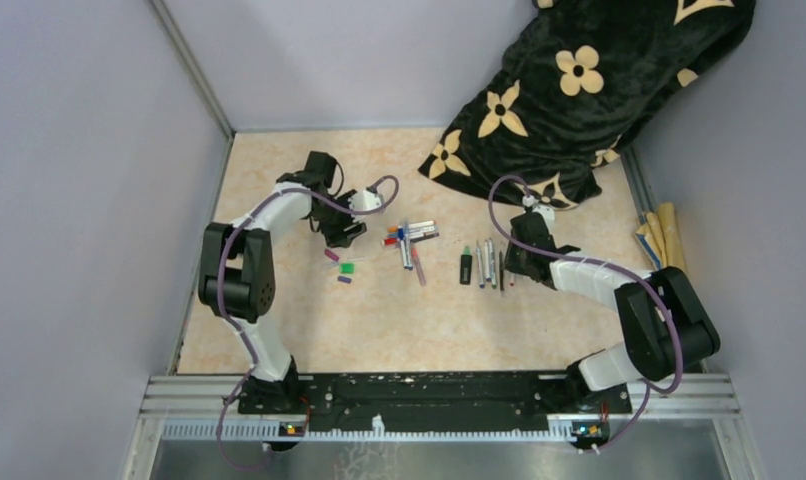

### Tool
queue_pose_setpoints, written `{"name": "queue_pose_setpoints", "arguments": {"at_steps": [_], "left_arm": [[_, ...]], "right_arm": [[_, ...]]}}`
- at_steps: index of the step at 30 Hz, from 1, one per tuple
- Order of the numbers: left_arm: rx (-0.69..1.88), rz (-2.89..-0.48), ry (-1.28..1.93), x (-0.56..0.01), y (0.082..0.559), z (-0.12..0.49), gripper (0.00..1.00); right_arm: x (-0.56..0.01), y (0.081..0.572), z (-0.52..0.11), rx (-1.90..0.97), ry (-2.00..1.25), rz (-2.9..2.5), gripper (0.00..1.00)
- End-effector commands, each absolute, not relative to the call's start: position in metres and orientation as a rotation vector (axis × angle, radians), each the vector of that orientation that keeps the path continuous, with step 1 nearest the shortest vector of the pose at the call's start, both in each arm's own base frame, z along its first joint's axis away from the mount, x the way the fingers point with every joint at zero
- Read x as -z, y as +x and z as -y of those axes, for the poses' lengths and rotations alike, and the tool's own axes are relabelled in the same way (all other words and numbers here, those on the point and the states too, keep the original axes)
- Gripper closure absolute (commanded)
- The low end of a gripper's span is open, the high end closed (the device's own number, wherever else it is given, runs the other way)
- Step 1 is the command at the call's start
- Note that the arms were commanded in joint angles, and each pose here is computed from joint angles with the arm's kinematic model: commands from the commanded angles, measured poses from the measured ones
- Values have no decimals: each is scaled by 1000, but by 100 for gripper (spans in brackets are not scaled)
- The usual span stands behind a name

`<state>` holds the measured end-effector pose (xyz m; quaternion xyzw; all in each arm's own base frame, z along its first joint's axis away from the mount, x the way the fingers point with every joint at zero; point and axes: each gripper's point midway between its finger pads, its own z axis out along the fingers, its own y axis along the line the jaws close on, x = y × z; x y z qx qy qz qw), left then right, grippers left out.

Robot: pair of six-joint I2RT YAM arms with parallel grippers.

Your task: Open the pen caps

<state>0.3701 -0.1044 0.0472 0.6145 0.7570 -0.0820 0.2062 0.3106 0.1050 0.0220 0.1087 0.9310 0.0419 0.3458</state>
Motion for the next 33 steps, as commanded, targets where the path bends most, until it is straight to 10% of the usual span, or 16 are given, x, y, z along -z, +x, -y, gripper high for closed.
{"name": "queue_pose_setpoints", "arguments": {"at_steps": [1,10,33], "left_arm": [[344,-2065,1615,-94,371,125,32],[430,-2001,1409,-171,380,128,3],[609,-2137,934,-230,357,55,1]], "right_arm": [[-21,304,-113,-168,259,-2450,69],[-112,326,-133,-195,173,-2267,59],[-53,331,-337,-261,-420,-2359,62]]}}
